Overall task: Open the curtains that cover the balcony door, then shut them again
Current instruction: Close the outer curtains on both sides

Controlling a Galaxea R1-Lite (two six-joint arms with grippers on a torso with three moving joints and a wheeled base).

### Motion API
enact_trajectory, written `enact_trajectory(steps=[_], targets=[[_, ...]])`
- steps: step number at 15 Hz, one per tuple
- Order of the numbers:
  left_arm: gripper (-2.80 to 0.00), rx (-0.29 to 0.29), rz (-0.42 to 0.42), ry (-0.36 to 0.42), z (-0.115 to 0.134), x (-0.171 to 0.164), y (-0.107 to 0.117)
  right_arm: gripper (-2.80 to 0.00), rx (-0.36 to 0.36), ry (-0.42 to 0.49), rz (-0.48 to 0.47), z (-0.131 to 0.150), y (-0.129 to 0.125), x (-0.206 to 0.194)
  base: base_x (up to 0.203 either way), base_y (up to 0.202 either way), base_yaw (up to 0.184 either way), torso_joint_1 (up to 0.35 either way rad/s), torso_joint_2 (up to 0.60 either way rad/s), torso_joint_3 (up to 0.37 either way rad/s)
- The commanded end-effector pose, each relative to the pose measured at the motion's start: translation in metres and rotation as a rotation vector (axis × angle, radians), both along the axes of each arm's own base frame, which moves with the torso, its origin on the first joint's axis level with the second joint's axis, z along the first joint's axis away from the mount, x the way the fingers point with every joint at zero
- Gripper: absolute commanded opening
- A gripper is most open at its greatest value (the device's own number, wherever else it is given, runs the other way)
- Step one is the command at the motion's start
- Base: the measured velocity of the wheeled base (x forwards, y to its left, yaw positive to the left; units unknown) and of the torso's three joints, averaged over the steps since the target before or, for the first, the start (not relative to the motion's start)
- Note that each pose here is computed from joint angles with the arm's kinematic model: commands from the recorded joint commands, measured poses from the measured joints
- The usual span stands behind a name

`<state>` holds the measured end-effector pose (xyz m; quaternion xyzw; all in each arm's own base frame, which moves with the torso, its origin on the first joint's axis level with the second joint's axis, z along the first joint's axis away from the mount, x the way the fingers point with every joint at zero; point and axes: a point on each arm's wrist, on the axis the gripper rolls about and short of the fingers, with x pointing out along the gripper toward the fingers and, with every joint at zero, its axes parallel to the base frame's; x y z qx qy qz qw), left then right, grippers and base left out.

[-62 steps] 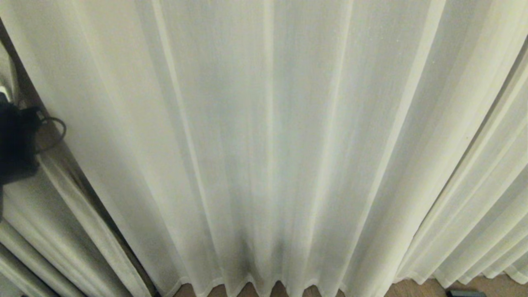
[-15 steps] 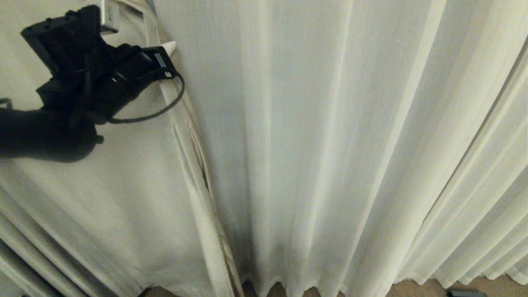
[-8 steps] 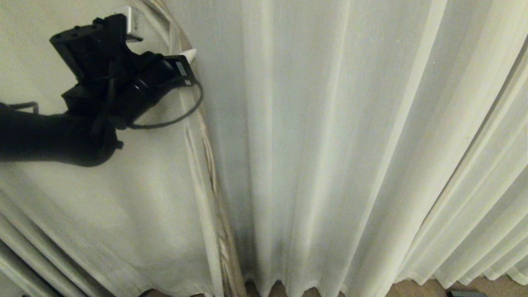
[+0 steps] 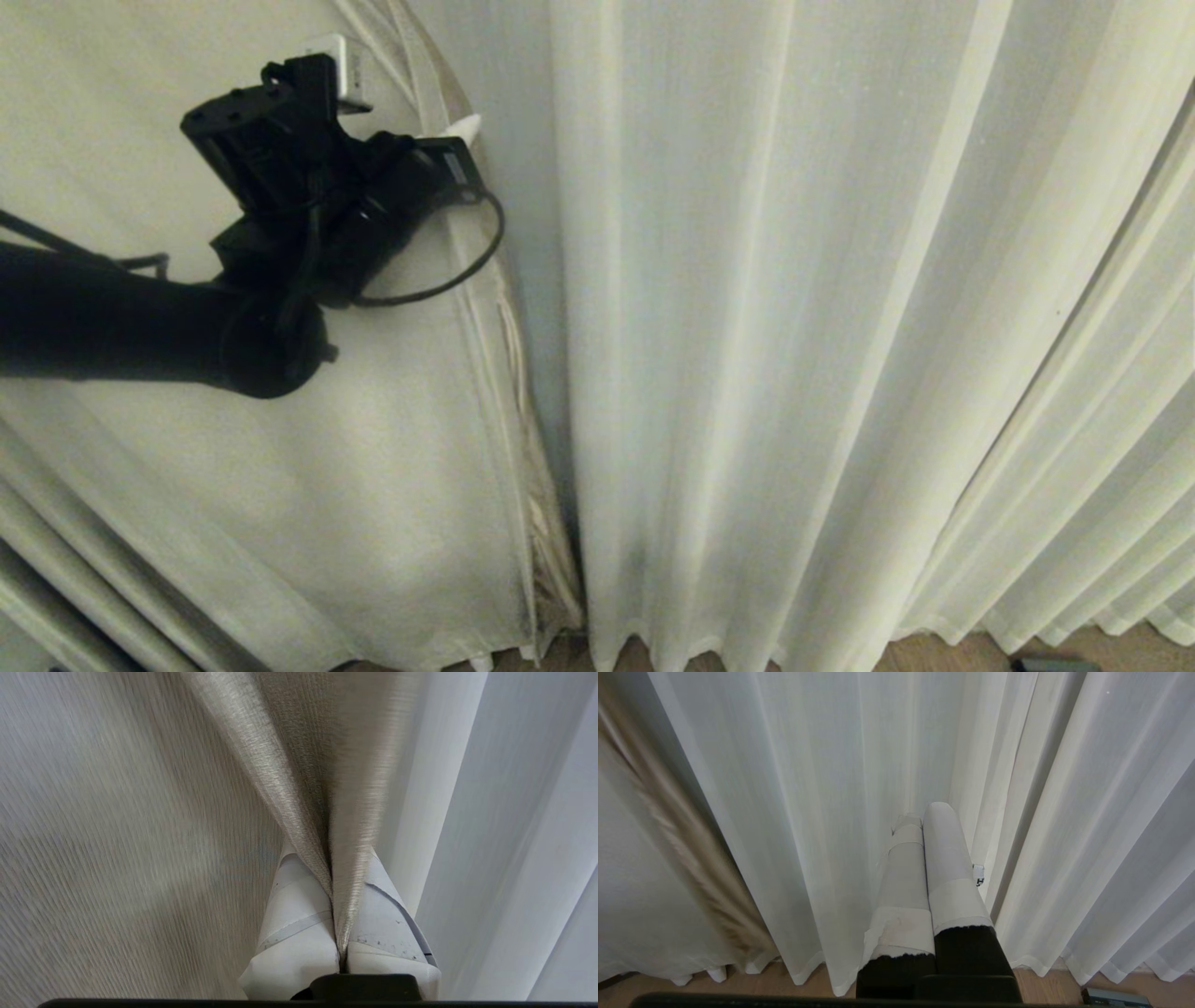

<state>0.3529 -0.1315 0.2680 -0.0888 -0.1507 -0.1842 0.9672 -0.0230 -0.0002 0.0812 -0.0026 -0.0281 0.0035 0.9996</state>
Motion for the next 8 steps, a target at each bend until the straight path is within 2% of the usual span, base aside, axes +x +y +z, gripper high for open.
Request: enact_trajectory(steps=[1,8], targets=[[-2.80,0.005,-0.011,0.014,-0.007,0.002,-0.004,-2.80,-0.001,-0.001,0.000,0.000,0.000,0.000,0.000,0.000,0.000,0.000,0.00,0.000],[-2.80,0.007,-0.059,0.024,-0.010,-0.004,-0.022,-2.80,-0.001,-0.001,0.000,0.000,0.000,0.000,0.000,0.000,0.000,0.000,0.00,0.000]])
